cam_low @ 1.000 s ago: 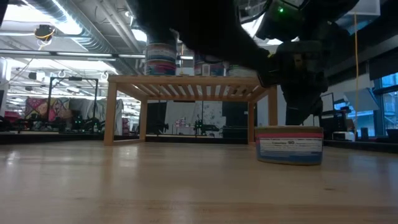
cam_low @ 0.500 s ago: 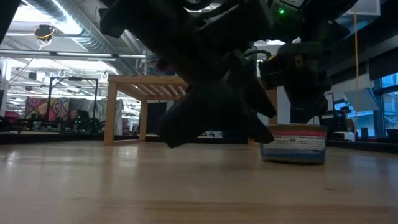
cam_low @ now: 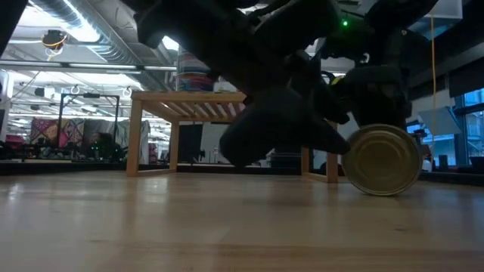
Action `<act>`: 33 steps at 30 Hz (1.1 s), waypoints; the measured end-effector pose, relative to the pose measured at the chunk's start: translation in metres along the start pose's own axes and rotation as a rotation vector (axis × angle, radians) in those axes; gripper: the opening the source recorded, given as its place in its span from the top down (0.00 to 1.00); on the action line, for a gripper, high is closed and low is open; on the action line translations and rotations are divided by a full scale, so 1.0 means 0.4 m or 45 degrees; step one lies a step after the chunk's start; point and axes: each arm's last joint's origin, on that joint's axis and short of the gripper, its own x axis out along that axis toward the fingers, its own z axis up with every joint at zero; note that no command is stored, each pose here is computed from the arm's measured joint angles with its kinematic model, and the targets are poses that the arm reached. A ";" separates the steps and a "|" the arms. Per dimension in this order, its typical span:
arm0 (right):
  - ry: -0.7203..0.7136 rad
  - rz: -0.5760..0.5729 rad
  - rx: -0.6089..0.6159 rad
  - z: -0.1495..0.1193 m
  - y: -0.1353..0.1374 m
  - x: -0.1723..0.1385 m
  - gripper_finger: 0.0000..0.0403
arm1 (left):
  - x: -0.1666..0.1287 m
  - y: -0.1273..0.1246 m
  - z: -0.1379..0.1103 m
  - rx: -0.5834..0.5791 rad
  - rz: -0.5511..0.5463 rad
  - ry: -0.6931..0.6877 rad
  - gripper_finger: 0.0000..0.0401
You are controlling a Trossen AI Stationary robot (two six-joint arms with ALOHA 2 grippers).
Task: Stack canned seafood by type on shelf
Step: Stack the blue tuna can on top of the blue tuna cans on the shelf
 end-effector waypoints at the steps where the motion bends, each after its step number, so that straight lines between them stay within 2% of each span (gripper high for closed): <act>1: -0.003 0.003 -0.001 0.001 0.001 0.000 1.00 | 0.001 0.002 0.000 0.001 0.003 -0.002 0.43; 7: -0.005 0.007 -0.007 0.001 0.001 -0.001 1.00 | 0.007 0.019 0.003 -0.086 0.045 -0.041 0.43; 13: -0.019 0.000 -0.018 0.003 0.002 -0.001 1.00 | 0.026 0.056 -0.011 -0.351 0.085 -0.064 0.43; 17: -0.027 0.007 -0.026 0.004 0.003 -0.002 1.00 | 0.039 0.076 -0.027 -0.475 0.089 -0.051 0.43; 24: -0.094 0.065 -0.072 0.017 0.015 -0.003 1.00 | 0.049 0.088 -0.037 -0.524 0.004 -0.090 0.43; 33: -0.110 0.116 -0.119 0.022 0.023 -0.004 1.00 | 0.049 0.088 -0.037 -0.524 0.000 -0.091 0.43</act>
